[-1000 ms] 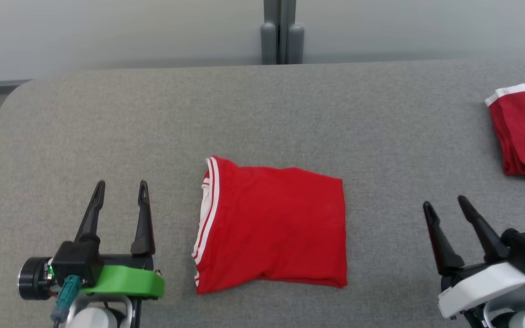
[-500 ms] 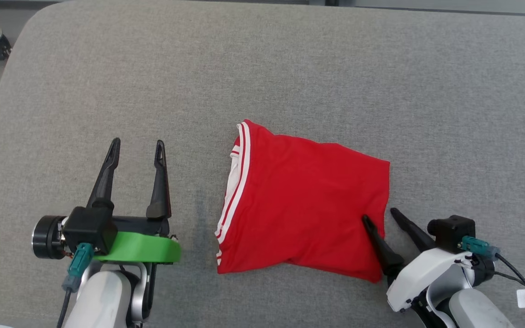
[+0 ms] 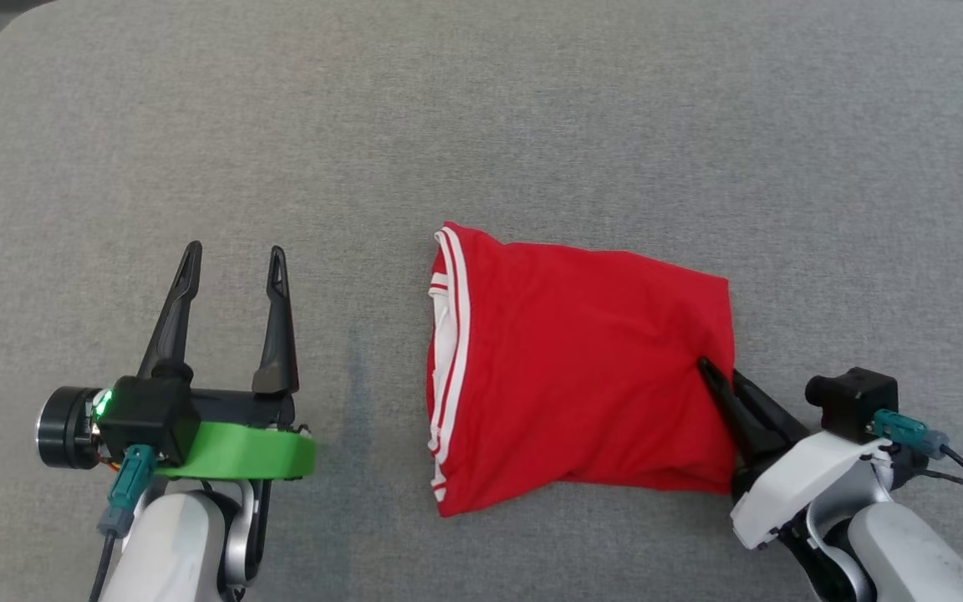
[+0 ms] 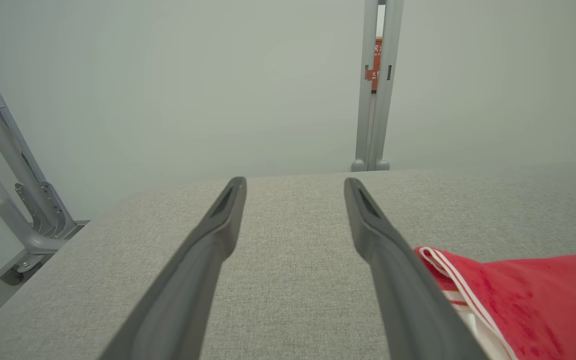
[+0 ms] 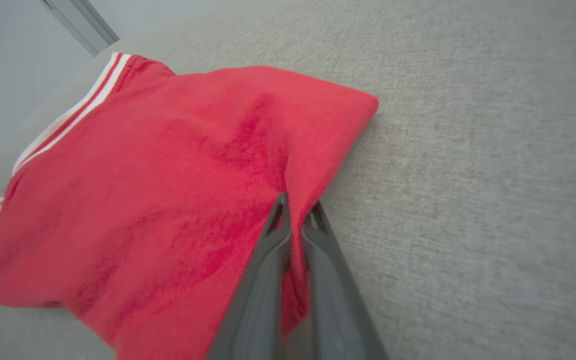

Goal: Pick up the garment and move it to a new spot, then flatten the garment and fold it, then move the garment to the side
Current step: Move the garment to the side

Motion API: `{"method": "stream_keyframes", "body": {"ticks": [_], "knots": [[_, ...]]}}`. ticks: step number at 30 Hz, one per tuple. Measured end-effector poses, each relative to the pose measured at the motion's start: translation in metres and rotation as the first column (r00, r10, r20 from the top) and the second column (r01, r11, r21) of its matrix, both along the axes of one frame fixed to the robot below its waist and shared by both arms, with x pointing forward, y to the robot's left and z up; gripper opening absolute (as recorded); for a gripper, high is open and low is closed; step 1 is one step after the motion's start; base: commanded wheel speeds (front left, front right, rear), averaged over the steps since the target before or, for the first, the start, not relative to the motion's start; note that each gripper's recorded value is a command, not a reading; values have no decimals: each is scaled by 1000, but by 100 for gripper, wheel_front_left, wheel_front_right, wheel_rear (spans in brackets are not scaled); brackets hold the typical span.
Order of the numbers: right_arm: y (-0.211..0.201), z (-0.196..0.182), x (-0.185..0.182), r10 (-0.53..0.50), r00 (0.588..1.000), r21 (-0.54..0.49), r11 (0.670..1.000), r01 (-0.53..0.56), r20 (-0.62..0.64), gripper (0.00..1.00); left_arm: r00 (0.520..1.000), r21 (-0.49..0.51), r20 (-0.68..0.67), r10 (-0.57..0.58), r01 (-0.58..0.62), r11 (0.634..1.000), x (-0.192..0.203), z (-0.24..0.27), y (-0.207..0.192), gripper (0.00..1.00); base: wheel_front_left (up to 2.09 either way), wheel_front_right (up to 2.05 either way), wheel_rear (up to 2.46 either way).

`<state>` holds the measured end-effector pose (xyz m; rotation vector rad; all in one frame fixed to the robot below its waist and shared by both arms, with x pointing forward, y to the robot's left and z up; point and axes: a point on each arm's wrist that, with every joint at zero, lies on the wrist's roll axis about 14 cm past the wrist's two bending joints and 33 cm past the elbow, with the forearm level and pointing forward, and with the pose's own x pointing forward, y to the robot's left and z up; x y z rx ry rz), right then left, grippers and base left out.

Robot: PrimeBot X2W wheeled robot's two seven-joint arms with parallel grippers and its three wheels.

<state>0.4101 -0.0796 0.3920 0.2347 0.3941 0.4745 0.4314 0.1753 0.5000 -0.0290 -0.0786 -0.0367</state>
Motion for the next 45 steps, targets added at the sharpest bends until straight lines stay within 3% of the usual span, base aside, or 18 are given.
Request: {"method": "stream_keyframes", "body": {"ticks": [5, 10, 19, 23, 26, 30, 34, 35, 36, 37, 42, 45], "knots": [[-59, 11, 6, -111, 992, -75, 991, 115, 57, 0, 997, -11, -1, -80, 80, 997, 10, -4, -26, 100, 0, 0, 0], [-134, 22, 4, -258, 961, -157, 950, 272, 103, 0, 976, -25, 24, -214, 215, 976, 23, -2, -70, 100, 0, 0, 0], [-223, 81, 47, -344, 893, -257, 871, 419, 288, 0, 872, -45, 77, -484, 488, 872, 41, 9, -162, 100, 0, 0, 0], [-265, 112, 78, -382, 844, -277, 822, 496, 377, 0, 833, -28, 79, -547, 550, 834, 50, 4, -182, 100, 0, 0, 0], [-305, 121, 94, -443, 800, -294, 765, 573, 406, 0, 810, -34, 81, -581, 585, 811, 58, -2, -193, 100, 0, 0, 0], [-353, 114, 101, -517, 761, -346, 683, 643, 393, 0, 780, -37, 101, -617, 623, 781, 64, -6, -206, 100, 0, 0, 0], [-376, 94, 108, -556, 743, -385, 636, 669, 372, 0, 772, -52, 93, -628, 634, 771, 68, -17, -209, 100, 0, 0, 0], [-380, 86, 110, -571, 736, -389, 625, 677, 365, 12, 773, -59, 86, -628, 634, 771, 69, -22, -209, 100, 0, 0, 0], [-385, 76, 109, -590, 730, -399, 611, 684, 346, 96, 774, -64, 77, -629, 633, 771, 70, -27, -208, 100, 0, 0, 0], [-389, 65, 108, -609, 723, -405, 601, 689, 326, 100, 776, -67, 69, -627, 631, 773, 71, -32, -207, 100, 0, 0, 0], [-395, 28, 104, -658, 700, -425, 569, 704, 278, 100, 783, -69, 47, -621, 622, 780, 74, -44, -202, 100, 0, 0, 0], [-391, 23, 101, -664, 696, -418, 570, 707, 272, 100, 790, -66, 46, -612, 614, 787, 74, -43, -198, 100, 0, 0, 0]]}}
